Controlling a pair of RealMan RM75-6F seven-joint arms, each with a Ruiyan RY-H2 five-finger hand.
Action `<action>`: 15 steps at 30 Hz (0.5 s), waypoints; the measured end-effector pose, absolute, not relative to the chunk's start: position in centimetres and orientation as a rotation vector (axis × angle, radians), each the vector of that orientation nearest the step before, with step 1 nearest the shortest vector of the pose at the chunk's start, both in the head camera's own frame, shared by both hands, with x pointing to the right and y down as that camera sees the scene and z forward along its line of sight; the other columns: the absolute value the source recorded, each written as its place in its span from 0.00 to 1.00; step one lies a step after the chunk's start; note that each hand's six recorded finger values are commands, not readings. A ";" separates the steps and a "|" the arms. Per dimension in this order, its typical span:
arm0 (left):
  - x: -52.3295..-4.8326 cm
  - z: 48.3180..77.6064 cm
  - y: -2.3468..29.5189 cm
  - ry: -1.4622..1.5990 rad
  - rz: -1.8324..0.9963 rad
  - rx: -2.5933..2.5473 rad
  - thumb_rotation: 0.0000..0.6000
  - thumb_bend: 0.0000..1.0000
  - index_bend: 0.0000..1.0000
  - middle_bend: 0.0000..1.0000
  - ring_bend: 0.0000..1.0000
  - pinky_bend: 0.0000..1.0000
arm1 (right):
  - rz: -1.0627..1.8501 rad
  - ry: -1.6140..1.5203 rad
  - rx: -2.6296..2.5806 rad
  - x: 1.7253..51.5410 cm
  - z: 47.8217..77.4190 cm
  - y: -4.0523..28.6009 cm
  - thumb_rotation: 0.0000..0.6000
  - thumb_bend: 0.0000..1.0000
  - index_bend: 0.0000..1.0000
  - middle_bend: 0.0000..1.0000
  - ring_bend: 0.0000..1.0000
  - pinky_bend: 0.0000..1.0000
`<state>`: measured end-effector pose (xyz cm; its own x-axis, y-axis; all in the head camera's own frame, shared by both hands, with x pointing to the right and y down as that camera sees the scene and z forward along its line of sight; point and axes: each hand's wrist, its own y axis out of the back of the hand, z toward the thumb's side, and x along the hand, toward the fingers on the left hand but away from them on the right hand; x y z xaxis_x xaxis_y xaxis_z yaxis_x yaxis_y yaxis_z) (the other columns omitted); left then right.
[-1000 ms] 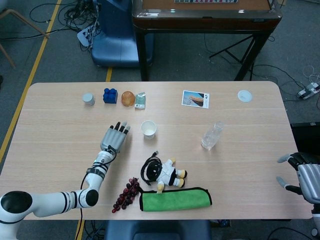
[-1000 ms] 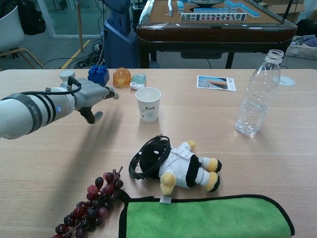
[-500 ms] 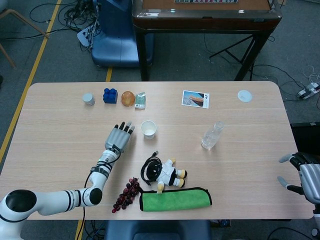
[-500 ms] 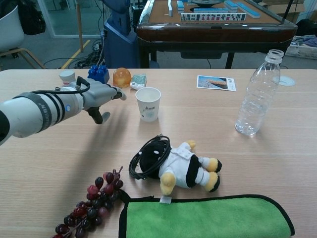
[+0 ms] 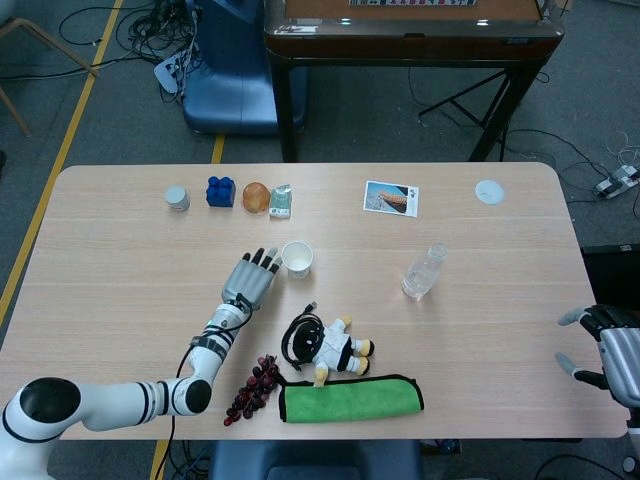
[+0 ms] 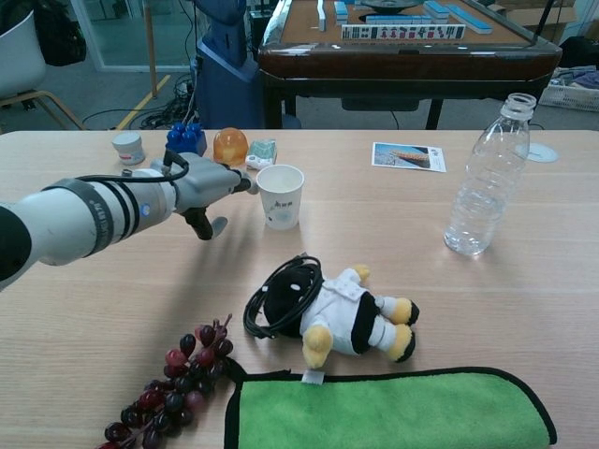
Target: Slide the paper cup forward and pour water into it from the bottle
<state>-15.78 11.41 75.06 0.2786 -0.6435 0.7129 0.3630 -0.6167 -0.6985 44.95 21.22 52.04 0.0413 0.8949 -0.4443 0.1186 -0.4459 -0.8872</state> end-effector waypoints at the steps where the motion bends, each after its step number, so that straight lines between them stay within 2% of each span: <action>1: -15.7 75.1 11.4 0.260 -1.480 -1.695 1.00 0.54 0.00 0.00 0.00 0.16 | 1.470 -1.038 -1.650 44.9 52.0 21.2 1.00 0.18 0.43 0.38 0.28 0.44; 15: -14.3 75.0 12.0 0.233 -1.459 -1.701 1.00 0.54 0.00 0.00 0.00 0.16 | 1.472 -1.033 -1.654 44.9 52.1 21.3 1.00 0.18 0.43 0.38 0.28 0.44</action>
<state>-14.28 11.99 75.02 0.2986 -0.6299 0.7170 0.3755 -0.6132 -0.6950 44.91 21.27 52.13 0.0436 0.8928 -0.4484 0.1181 -0.4502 -0.8851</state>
